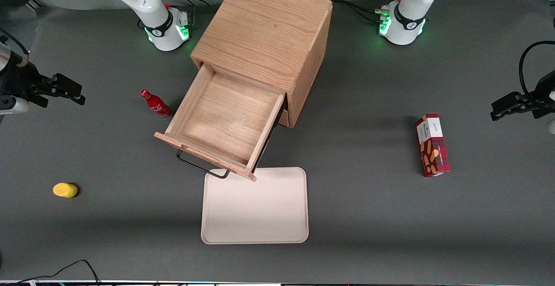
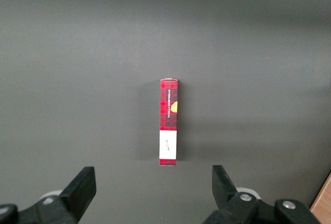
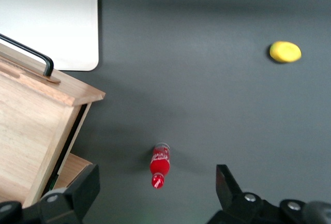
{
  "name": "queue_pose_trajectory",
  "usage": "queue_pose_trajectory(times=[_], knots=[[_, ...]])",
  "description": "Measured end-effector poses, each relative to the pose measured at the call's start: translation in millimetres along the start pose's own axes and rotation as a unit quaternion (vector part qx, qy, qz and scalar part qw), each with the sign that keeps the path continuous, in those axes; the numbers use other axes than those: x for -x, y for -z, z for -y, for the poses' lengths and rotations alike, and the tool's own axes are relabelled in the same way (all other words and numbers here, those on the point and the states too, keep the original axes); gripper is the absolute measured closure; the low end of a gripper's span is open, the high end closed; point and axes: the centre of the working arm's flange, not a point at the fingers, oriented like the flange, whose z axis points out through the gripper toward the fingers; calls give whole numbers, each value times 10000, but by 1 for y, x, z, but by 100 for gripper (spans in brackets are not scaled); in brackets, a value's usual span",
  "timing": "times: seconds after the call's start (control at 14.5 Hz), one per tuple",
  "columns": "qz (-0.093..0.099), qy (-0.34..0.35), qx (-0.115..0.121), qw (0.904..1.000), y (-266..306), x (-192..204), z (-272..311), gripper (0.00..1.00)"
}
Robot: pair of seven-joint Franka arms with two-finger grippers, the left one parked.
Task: Close top drawer
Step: 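Move the right gripper toward the open wooden drawer's front panel, then position the right gripper against the drawer front beside its black handle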
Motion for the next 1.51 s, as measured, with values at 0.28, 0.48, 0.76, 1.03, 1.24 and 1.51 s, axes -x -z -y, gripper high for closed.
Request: queue_pose_trajectory(times=[0.28,0.48,0.76,1.03,1.24,1.51], knots=[[75,670,-61,9977,-18,-39,32,0],[91,1160,-279,9928,-30,-67,60,0],[-62,2235,-738,9719,-43,-99,77,0],[-97,3042,-1102,9462,-75,-124,105,0],[8,3539,-1275,9266,-112,-139,124,0],[151,3862,-1481,9103,-151,-151,142,0]])
